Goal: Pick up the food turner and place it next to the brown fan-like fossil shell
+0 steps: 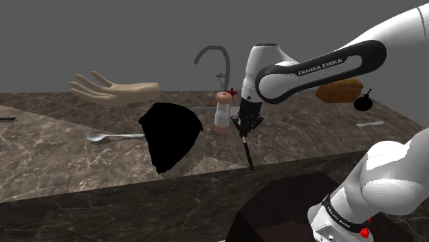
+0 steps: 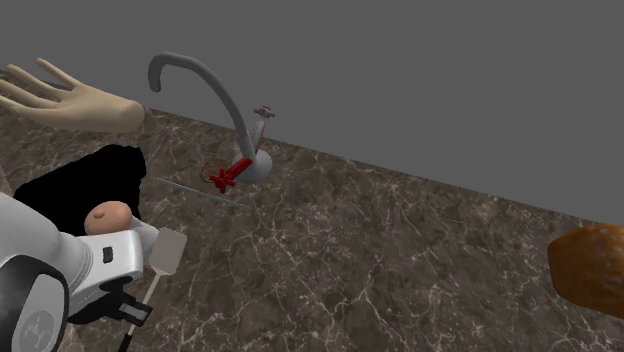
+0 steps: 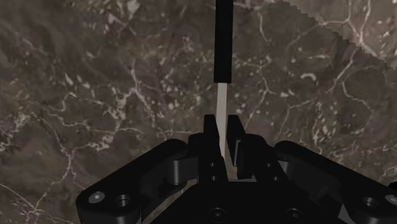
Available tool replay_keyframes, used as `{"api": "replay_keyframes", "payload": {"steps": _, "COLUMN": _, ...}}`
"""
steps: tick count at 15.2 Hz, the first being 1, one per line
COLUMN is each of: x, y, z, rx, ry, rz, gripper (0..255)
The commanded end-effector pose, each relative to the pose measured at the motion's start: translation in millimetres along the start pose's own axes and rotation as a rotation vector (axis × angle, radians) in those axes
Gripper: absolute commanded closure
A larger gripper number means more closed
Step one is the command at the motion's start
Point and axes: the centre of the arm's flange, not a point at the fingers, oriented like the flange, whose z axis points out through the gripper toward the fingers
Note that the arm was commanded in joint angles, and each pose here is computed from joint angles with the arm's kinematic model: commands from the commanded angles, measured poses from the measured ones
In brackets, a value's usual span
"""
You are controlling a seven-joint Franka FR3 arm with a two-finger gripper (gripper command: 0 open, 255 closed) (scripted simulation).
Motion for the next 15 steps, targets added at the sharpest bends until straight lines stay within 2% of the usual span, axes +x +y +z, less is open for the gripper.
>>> {"api": "replay_keyframes", "payload": {"steps": 1, "x": 0.3, "y": -0.7, "z": 11.2, "rx": 0.0, "ry": 0.0, "rz": 0.0, "gripper": 255}}
{"api": "replay_keyframes", "payload": {"steps": 5, "x": 1.6, "y": -0.7, "z": 31.7, "rx": 0.0, "ry": 0.0, "rz": 0.0, "gripper": 255}}
{"api": "replay_keyframes", "payload": {"steps": 12, "x": 1.6, "y": -0.7, "z": 31.7, "rx": 0.0, "ry": 0.0, "rz": 0.0, "gripper": 255}}
{"api": "replay_keyframes", "payload": {"steps": 13, "x": 1.7, "y": -0.7, "z": 31.7, "rx": 0.0, "ry": 0.0, "rz": 0.0, "gripper": 0}}
{"api": "replay_keyframes", "payload": {"steps": 15, "x": 1.7, "y": -0.7, "z": 31.7, "rx": 0.0, "ry": 0.0, "rz": 0.0, "gripper": 0}}
